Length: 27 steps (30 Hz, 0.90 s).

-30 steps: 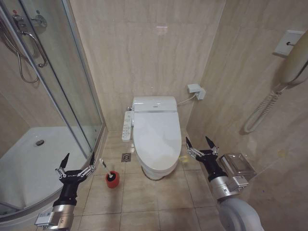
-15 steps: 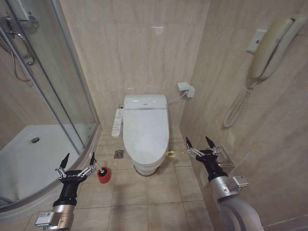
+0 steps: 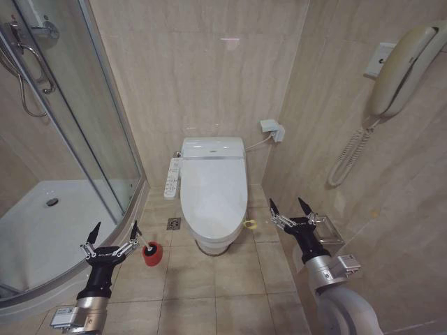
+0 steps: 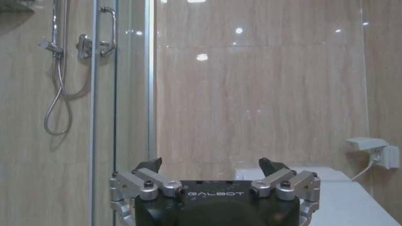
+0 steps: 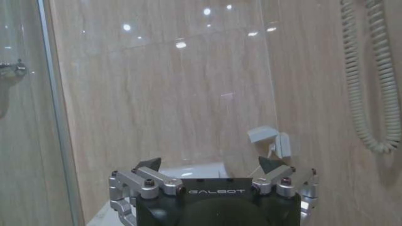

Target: Open the toilet lid, clean the toilet bowl with a toilet brush, close the toilet lid, and flush.

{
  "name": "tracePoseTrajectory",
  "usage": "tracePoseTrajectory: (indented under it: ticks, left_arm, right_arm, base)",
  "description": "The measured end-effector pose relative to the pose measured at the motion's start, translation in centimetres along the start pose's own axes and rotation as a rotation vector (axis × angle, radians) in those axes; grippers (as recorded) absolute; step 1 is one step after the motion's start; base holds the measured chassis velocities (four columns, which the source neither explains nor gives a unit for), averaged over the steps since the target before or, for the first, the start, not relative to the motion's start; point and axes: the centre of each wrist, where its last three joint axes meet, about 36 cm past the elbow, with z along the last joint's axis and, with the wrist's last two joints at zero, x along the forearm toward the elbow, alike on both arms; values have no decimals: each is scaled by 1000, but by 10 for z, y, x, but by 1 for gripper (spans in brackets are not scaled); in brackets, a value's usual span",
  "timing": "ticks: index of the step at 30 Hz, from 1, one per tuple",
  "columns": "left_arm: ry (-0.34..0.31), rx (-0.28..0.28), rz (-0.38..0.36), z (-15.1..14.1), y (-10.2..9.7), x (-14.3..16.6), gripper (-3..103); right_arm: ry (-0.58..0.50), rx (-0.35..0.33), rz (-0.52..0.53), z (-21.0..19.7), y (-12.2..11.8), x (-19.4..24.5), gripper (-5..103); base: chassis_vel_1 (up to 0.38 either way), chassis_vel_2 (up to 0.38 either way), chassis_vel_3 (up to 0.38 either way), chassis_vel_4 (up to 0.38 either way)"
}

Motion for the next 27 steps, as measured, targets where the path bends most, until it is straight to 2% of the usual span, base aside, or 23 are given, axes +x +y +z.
tracePoseTrajectory:
  ticks: [11, 21, 27]
  left_arm:
    - [0, 0, 0, 0, 0, 0, 100]
    - [0, 0, 0, 0, 0, 0, 100]
    - [0, 0, 0, 0, 0, 0, 100]
  right_arm:
    - [0, 0, 0, 0, 0, 0, 100]
    - [0, 0, 0, 0, 0, 0, 100]
    - [0, 0, 0, 0, 0, 0, 100]
  base:
    - [156, -78, -172, 76]
    - [-4, -7, 14, 6]
    - [105, -31, -109, 44]
